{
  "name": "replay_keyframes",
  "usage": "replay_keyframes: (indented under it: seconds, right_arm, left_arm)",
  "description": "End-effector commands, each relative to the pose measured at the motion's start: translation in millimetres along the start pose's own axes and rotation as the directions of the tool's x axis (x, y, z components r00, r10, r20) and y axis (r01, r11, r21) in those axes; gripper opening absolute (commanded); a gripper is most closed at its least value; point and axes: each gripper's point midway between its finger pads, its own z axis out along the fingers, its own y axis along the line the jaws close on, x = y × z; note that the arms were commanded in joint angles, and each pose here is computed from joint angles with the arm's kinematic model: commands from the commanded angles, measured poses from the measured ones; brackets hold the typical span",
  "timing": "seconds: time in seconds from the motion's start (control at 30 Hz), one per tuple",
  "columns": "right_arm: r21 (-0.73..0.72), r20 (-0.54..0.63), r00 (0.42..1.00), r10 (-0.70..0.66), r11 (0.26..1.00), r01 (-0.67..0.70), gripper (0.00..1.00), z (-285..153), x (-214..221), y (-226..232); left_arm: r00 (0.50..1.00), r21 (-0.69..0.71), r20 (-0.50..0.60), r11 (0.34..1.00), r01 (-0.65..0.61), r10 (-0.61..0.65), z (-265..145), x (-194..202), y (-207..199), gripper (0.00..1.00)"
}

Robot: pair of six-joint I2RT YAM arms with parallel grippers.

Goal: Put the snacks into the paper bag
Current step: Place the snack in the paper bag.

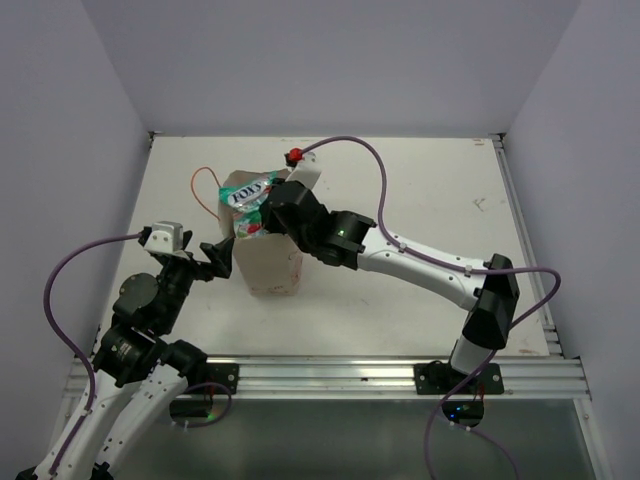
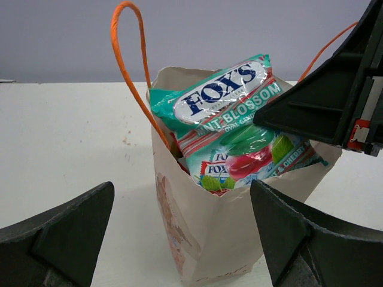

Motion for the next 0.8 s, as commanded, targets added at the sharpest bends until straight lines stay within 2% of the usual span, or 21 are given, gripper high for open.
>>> replay_keyframes:
  seconds: [0.0, 0.07, 0.1, 0.17, 0.2, 0.33, 0.47, 0.67, 0.77]
  right_arm:
    - [-0.052, 0.055, 0.991, 0.122, 0.991, -0.119, 0.12, -5, -25, 24]
    - [-0.03, 0.062, 0.991, 0.115, 0.993, -0.113, 0.25, -4, -24, 18]
    - [-0.015, 0.07, 0.991, 0.116, 0.993, -0.115, 0.37, -4, -24, 13]
    - [0.009, 0.098, 0.989, 0.111, 0.994, -0.113, 0.49, -8, -29, 5]
    - [0.013, 0.107, 0.989, 0.102, 0.995, -0.104, 0.6, -9, -31, 3]
    - [0.023, 0.157, 0.986, 0.057, 0.998, -0.061, 0.8, -20, -49, -2]
    - [0.009, 0.162, 0.986, -0.044, 0.999, 0.043, 0.81, -24, -57, 3]
    - [-0.033, 0.132, 0.973, -0.189, 0.98, 0.195, 0.73, -27, -59, 13]
    - [-0.063, 0.131, 0.958, -0.253, 0.963, 0.263, 0.72, -32, -58, 14]
  left_arm:
    - [0.999, -0.006, 0.039, 1.0, -0.001, 0.001, 1, -8, 1, 1.0]
    - [0.999, -0.005, 0.04, 1.0, -0.002, 0.002, 1, -8, 1, 1.0]
    - [0.999, -0.005, 0.04, 1.0, -0.002, 0.002, 1, -8, 1, 1.0]
    - [0.999, -0.004, 0.043, 1.0, -0.002, 0.002, 0, -9, 1, 1.0]
    - [0.999, -0.003, 0.041, 1.0, -0.002, 0.002, 1, -8, 1, 1.0]
    - [0.999, -0.001, 0.041, 1.0, -0.002, 0.002, 1, -9, 0, 1.0]
    - [0.999, -0.002, 0.04, 1.0, -0.002, 0.002, 1, -8, 0, 1.0]
    - [0.999, -0.003, 0.04, 1.0, -0.002, 0.002, 1, -8, 1, 1.0]
    - [0.999, -0.002, 0.038, 1.0, -0.001, 0.001, 1, -8, 0, 1.0]
